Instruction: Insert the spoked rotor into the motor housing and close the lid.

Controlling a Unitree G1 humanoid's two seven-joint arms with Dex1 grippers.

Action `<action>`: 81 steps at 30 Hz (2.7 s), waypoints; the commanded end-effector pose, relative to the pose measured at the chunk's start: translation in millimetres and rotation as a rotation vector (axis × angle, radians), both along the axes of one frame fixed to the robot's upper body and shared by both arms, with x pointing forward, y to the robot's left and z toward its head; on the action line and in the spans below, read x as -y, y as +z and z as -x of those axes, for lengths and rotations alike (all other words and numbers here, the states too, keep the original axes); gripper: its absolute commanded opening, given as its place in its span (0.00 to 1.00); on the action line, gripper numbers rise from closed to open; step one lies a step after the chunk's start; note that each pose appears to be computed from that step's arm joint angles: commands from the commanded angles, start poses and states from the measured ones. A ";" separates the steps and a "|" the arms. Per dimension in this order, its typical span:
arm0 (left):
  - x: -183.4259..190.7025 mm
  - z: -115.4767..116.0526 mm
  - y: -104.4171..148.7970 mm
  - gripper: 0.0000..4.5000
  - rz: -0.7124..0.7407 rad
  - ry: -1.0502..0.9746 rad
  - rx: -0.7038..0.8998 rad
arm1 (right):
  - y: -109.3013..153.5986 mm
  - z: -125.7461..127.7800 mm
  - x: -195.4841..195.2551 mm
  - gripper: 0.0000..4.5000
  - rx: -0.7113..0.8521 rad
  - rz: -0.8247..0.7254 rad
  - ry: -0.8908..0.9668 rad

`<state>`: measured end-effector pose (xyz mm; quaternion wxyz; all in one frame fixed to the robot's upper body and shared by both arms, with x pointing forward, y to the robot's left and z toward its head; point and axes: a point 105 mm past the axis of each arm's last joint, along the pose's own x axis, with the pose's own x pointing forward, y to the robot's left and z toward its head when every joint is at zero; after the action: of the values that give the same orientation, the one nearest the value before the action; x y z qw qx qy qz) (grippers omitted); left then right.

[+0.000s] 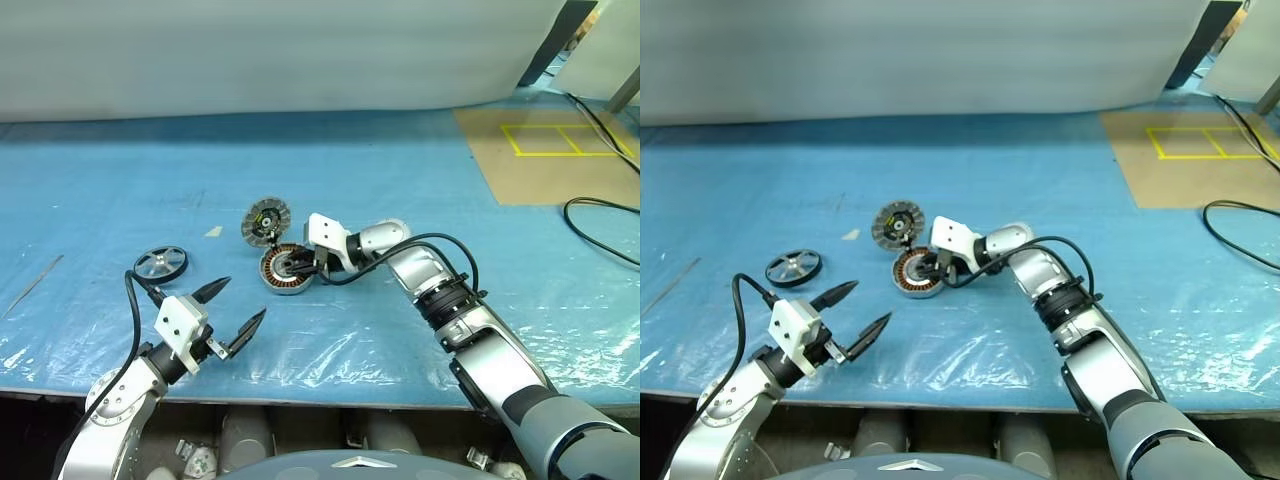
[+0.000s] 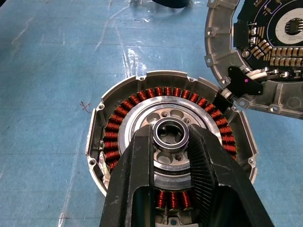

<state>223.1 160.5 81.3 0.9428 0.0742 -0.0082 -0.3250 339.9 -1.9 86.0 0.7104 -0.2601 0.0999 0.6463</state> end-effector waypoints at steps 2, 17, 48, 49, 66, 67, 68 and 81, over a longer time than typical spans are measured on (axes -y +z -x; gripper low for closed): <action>1.6 0.1 6.1 1.00 0.003 -0.010 0.024 | -1.1 -7.8 5.7 0.14 0.016 0.017 -0.051; 1.5 1.1 4.8 1.00 0.001 -0.008 0.019 | 5.9 3.1 -3.3 0.14 -0.007 -0.043 0.013; 1.7 0.7 4.2 1.00 0.001 -0.009 0.012 | 5.1 6.1 -7.2 0.14 -0.016 -0.046 0.024; 1.6 0.7 4.0 1.00 0.000 -0.009 0.011 | 5.0 6.3 -7.4 0.14 -0.017 -0.047 0.025; 0.5 -0.6 4.8 1.00 -0.006 -0.012 0.014 | 3.1 6.6 -7.7 0.14 -0.022 -0.044 0.017; 0.4 -0.8 4.8 1.00 -0.006 -0.012 0.014 | 3.1 6.5 -7.6 0.14 -0.023 -0.044 0.016; 0.4 -1.1 4.8 1.00 -0.006 -0.012 0.014 | 3.3 6.5 -7.4 0.14 -0.029 -0.046 0.015; 0.6 -3.5 3.1 1.00 -0.010 -0.015 0.012 | 32.1 -4.2 -14.2 0.37 -0.095 -0.226 -0.060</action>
<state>226.2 160.4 79.0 0.9420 0.0742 -0.0040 -0.3274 341.3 7.3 102.4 0.7470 -0.1401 0.0970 0.6426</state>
